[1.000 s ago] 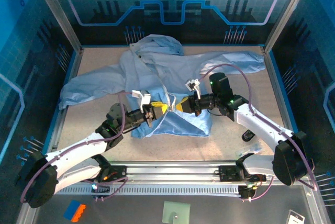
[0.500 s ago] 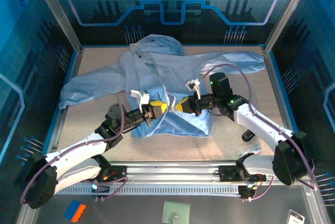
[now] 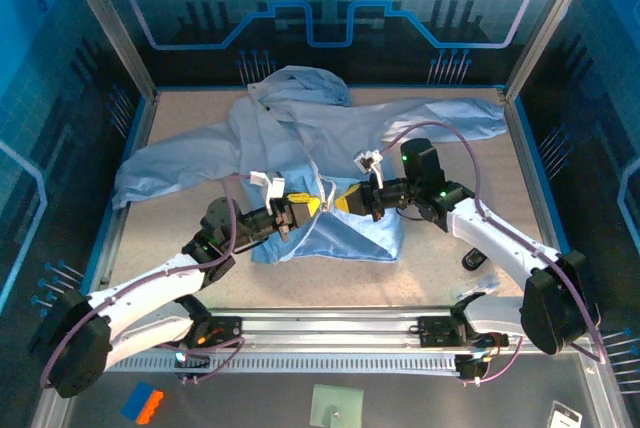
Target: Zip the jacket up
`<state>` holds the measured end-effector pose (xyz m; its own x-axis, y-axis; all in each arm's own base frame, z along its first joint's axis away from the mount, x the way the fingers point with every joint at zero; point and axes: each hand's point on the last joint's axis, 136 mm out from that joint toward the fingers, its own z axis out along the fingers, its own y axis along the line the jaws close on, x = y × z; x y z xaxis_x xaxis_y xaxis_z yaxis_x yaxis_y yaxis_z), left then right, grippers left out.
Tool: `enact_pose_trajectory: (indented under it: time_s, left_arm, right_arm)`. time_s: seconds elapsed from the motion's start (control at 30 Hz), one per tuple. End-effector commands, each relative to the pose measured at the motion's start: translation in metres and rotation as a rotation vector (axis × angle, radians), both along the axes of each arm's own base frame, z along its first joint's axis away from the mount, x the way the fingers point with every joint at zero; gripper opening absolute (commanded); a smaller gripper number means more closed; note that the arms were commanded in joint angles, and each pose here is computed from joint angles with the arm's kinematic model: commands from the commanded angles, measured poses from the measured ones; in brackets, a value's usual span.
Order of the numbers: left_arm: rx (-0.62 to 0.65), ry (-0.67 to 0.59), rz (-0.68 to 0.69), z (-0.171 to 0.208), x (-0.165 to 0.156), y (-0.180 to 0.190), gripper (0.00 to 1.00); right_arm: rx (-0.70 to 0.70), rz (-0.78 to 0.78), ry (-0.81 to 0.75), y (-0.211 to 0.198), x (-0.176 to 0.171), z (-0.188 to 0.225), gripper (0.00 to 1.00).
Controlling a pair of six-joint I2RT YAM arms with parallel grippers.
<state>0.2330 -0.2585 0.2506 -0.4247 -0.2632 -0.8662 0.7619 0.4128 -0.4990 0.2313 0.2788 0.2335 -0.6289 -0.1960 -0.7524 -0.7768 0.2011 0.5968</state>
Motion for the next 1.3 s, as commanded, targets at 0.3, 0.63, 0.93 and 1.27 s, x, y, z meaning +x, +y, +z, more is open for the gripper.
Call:
enact_pose_trajectory:
  time_s: [0.3,0.63,0.93,1.27]
  left_arm:
    - [-0.033,-0.032,-0.028,0.007,-0.006,0.0,0.0]
    - [-0.029,-0.07,0.016,0.019,0.001,0.006,0.0]
    - [-0.037,-0.062,0.018,0.019,0.008,0.005,0.0]
    - [-0.048,-0.067,0.012,0.021,0.004,0.006,0.0]
  right_arm:
    - [0.037,0.023,-0.029,0.0,0.0,0.012,0.0]
    - [0.034,0.039,-0.026,0.0,-0.003,0.01,0.0]
    - [0.04,0.048,-0.027,0.0,-0.004,0.011,0.0]
    - [0.039,0.039,-0.027,0.001,0.0,0.01,0.0]
